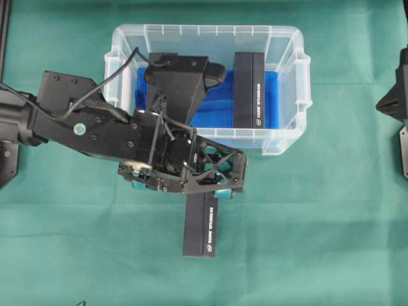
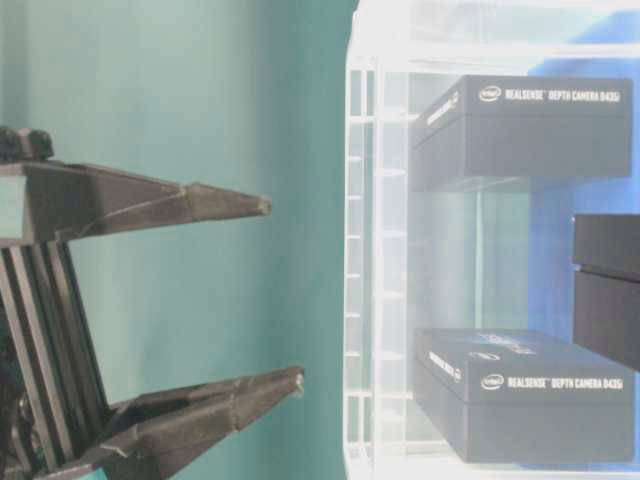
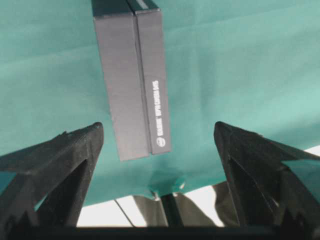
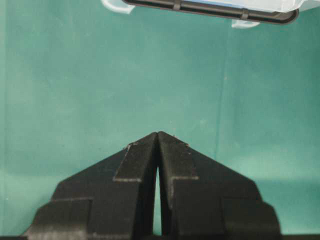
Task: Take the box out of the case with the left arm.
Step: 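Set the box upright on the table and open the left gripper, then withdraw the left gripper to the left side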
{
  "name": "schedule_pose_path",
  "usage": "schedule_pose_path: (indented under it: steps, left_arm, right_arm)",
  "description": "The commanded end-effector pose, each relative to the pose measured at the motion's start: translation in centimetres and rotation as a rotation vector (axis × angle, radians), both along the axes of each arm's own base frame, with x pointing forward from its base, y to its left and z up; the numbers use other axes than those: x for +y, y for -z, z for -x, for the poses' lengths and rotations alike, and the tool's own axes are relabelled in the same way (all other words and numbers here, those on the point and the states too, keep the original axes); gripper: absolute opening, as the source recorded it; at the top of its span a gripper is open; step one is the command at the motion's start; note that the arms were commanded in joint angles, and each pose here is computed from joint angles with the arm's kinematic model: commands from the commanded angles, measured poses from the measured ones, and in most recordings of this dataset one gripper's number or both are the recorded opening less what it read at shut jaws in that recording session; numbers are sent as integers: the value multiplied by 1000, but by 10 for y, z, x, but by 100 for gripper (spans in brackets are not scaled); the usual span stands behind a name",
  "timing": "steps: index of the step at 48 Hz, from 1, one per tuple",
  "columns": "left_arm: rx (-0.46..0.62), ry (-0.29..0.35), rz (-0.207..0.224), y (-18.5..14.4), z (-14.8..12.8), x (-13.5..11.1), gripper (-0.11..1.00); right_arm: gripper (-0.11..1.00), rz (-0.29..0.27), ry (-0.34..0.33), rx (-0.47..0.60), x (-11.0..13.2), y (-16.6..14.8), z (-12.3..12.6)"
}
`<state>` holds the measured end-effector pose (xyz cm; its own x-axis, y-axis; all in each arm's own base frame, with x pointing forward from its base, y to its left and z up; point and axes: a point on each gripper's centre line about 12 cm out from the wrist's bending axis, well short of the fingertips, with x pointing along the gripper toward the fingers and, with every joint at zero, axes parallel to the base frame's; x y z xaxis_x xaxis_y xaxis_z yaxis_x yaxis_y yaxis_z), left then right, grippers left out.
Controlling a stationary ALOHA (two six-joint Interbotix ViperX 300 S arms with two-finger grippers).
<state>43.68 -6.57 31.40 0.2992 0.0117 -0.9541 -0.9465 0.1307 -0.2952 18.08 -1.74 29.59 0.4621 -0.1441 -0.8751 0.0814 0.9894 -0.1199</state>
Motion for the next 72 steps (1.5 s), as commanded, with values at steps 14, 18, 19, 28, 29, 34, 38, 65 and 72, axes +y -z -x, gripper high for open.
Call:
schedule_pose_path:
  steps: [14, 18, 19, 28, 29, 34, 38, 65, 72]
  left_arm:
    - [-60, 32, 5, -29, 15, -10, 93]
    - [-54, 45, 5, -31, 26, -13, 93]
    - [-48, 46, 4, -30, 30, -14, 92]
    - [-26, 76, 5, -28, 65, -21, 92]
    - [-25, 79, 5, -28, 70, -22, 92]
    - [-19, 86, 8, -30, 92, -23, 92]
    - [-17, 79, 14, -30, 112, -22, 92]
    - [-18, 131, 12, -18, 199, -7, 92]
    - [-21, 150, 6, -17, 205, -5, 92]
  right_arm:
    - [3, 2, 3, -11, -1, -4, -2]
    - [3, 7, 3, -12, -1, -5, -2]
    - [3, 8, 5, -11, -1, -4, -2]
    - [3, 4, 9, -12, -1, -4, -1]
    - [3, 4, 9, -12, -1, -4, -1]
    - [3, 5, 7, -10, -1, -4, -1]
    - [3, 4, 9, -10, -1, -4, -1]
    - [3, 5, 6, 8, -1, 0, -3]
    - [3, 5, 7, 8, -1, 0, -3]
